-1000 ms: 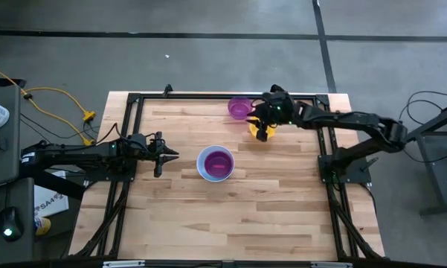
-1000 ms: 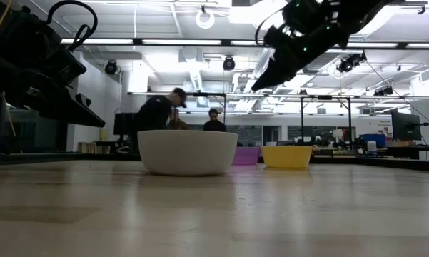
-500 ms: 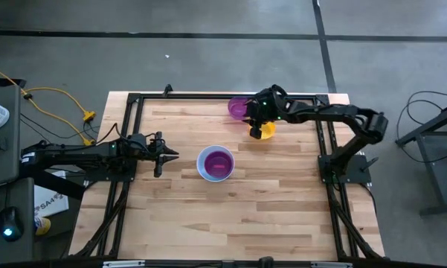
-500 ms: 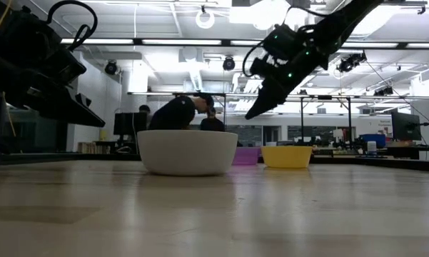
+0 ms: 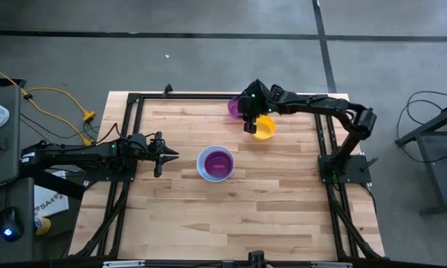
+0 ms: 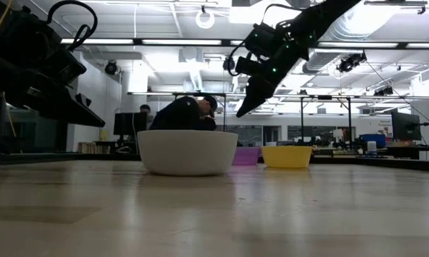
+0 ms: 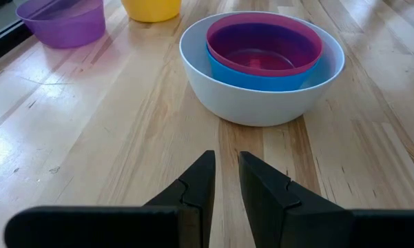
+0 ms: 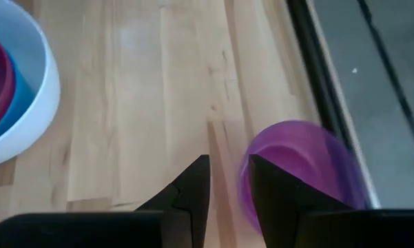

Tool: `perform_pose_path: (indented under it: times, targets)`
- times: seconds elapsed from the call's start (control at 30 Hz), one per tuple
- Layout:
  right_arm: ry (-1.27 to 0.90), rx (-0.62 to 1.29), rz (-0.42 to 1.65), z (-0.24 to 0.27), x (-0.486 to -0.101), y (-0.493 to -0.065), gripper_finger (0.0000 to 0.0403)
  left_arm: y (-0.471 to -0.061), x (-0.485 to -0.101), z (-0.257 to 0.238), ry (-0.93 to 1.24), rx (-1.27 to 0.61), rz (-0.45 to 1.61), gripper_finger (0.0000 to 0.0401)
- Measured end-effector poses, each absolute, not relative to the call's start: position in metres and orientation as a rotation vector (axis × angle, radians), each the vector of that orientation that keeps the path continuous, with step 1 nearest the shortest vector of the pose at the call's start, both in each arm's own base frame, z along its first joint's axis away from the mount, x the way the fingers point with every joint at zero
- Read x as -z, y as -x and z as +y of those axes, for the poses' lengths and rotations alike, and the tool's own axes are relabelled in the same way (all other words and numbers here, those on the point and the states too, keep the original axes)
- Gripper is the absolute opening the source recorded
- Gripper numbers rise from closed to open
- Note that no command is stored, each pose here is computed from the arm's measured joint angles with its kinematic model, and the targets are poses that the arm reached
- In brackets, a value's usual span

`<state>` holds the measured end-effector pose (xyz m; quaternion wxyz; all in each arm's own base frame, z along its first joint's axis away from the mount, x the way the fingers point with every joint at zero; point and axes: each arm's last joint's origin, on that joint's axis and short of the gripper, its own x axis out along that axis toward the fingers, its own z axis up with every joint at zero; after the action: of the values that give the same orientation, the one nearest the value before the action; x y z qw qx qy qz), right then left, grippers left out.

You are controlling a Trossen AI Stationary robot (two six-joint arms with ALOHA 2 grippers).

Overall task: Nest bowls inside each other
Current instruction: Stack the purple bowl on the pink bowl

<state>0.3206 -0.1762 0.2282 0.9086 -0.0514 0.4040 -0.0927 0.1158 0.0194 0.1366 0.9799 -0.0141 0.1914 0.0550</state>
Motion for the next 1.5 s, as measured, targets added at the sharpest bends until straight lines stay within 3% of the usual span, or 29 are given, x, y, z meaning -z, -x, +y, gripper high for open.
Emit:
perform_pose_path:
  times: [0.73,1.5]
  targets:
    - [0.080,0.273,0.976,-0.208,-0.224,-0.291,0.0094,-0.116,-0.137,0.019,0.028,-0.111,0.386,0.0067]
    - [0.226,0.206,1.037,-0.185,-0.233,-0.312,0.0094,-0.116,-0.137,0.019,0.028,-0.111,0.385,0.0067]
